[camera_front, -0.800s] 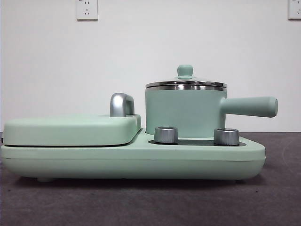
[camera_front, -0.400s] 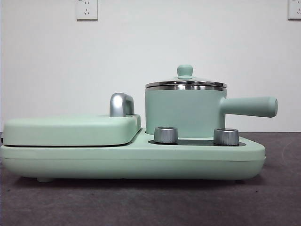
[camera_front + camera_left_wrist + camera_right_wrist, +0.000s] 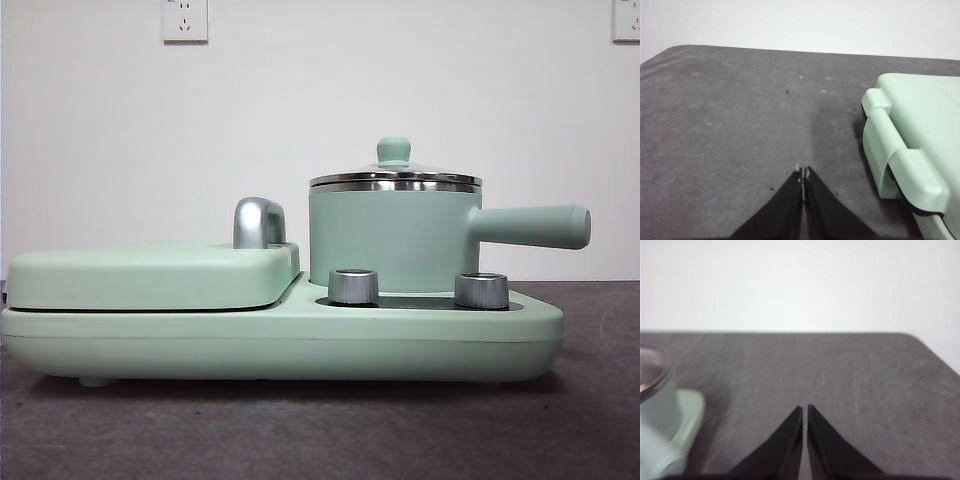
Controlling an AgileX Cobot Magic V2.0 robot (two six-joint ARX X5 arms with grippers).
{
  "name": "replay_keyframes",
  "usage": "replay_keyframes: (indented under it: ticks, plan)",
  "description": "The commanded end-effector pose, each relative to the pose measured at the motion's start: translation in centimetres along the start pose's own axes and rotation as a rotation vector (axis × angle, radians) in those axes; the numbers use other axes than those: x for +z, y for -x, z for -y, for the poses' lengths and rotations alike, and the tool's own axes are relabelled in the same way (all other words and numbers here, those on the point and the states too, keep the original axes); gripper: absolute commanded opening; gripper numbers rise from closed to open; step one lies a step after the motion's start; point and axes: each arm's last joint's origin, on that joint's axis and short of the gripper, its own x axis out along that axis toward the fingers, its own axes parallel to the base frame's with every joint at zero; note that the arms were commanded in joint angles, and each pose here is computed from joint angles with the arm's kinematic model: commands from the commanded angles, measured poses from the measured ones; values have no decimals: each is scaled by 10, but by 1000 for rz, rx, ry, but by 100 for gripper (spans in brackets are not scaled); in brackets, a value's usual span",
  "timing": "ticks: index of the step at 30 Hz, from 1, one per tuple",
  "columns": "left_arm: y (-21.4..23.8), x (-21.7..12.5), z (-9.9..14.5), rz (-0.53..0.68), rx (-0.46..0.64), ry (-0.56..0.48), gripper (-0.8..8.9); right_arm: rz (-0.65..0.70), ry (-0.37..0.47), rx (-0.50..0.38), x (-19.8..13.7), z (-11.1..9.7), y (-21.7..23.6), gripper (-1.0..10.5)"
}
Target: Put the buns in a small steamer
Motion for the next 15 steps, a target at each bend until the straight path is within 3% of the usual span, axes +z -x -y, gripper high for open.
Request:
replay_keyframes:
  ticks: [1, 5, 9, 15]
  plan:
    - [-2, -7, -1, -24, 6, -4, 7, 97, -13, -32, -21, 3, -8, 15]
    - [-2, -7, -1, -24, 6, -4, 7, 50, -8, -46, -53, 4, -14, 15]
    - [-2, -7, -1, -24, 7, -4, 7, -25, -2, 64, -79, 1, -17, 15]
    - [-2, -7, -1, -24, 6, -4, 7, -125, 8, 147, -88, 0, -16, 14]
